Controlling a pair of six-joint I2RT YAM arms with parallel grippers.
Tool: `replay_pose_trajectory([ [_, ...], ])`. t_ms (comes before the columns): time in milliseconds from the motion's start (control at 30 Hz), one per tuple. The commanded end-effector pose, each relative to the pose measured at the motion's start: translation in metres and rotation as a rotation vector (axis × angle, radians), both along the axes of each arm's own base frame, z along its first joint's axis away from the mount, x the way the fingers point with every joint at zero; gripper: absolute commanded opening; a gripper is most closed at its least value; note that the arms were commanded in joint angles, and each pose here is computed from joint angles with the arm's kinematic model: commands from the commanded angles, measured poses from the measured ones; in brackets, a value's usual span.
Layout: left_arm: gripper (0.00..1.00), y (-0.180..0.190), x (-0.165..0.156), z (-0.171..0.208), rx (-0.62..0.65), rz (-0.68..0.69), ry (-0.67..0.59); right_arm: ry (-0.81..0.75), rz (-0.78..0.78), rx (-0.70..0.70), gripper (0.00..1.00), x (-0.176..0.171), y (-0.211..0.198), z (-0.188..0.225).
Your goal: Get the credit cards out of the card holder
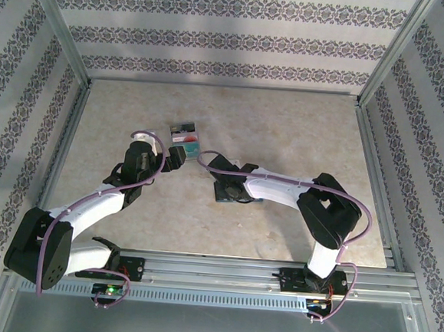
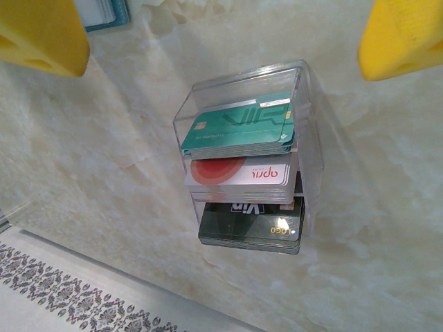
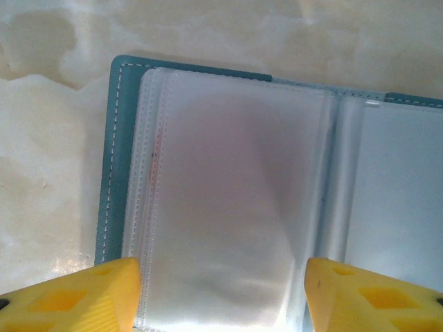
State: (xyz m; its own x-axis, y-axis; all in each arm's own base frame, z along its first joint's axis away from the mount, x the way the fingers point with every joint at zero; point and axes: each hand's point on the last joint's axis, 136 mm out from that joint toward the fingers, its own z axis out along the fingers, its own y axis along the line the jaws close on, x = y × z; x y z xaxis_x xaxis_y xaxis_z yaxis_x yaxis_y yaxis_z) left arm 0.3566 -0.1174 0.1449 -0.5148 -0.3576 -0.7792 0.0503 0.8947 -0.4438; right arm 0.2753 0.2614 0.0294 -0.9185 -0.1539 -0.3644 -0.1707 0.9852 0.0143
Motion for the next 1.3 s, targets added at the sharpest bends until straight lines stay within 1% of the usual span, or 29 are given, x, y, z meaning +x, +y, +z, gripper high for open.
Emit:
replay_pose_trajectory([
  [0,0.99,-0.003,0.003,0.002,-0.004,0.002,-0.01,0.017,-0.017,-0.006,0.66,0.002,-0.001,-0.005],
  [133,0.99,-0.004,0.003,0.002,-0.004,0.0,-0.008,0.04,-0.017,-0.017,0.65,0.0,-0.002,-0.014],
  [233,0.99,-0.003,0.002,0.002,-0.002,0.002,-0.007,0.049,-0.019,-0.017,0.57,-0.001,-0.002,-0.017],
  [333,0.99,-0.004,0.003,0.005,0.001,-0.004,-0.015,0.044,-0.017,-0.008,0.47,-0.001,-0.002,-0.014],
  [400,0.99,-0.004,0.003,0.005,0.004,-0.007,-0.017,0.033,-0.02,-0.007,0.43,0.001,-0.003,-0.01],
  [500,0.99,-0.006,0.003,0.008,0.006,-0.019,-0.022,0.017,-0.022,0.0,0.4,0.002,-0.004,-0.003],
  [567,0.99,-0.007,0.003,0.01,0.009,-0.025,-0.025,0.006,-0.022,0.003,0.37,0.003,-0.005,0.001],
  [667,0.99,-0.007,0.004,0.015,0.02,-0.03,-0.031,-0.012,-0.025,0.0,0.3,0.004,-0.008,0.006],
  [733,1.0,-0.007,0.004,0.017,0.028,-0.035,-0.031,-0.024,-0.031,-0.009,0.22,0.006,-0.011,0.008],
  [833,1.0,-0.008,0.004,0.019,0.032,-0.038,-0.035,-0.034,-0.041,-0.021,0.22,0.007,-0.016,0.011],
  [933,1.0,-0.009,0.003,0.023,0.055,-0.042,-0.049,-0.048,-0.056,-0.045,0.28,0.009,-0.023,0.014],
  [1033,1.0,-0.015,0.0,0.028,0.104,-0.061,-0.067,-0.061,-0.066,-0.068,0.33,0.009,-0.031,0.017],
  [1133,1.0,-0.023,-0.001,0.031,0.154,-0.081,-0.082,-0.063,-0.081,-0.092,0.33,0.008,-0.039,0.017],
  [1267,1.0,-0.031,-0.003,0.034,0.188,-0.106,-0.098,-0.057,-0.108,-0.108,0.34,0.004,-0.054,0.014],
])
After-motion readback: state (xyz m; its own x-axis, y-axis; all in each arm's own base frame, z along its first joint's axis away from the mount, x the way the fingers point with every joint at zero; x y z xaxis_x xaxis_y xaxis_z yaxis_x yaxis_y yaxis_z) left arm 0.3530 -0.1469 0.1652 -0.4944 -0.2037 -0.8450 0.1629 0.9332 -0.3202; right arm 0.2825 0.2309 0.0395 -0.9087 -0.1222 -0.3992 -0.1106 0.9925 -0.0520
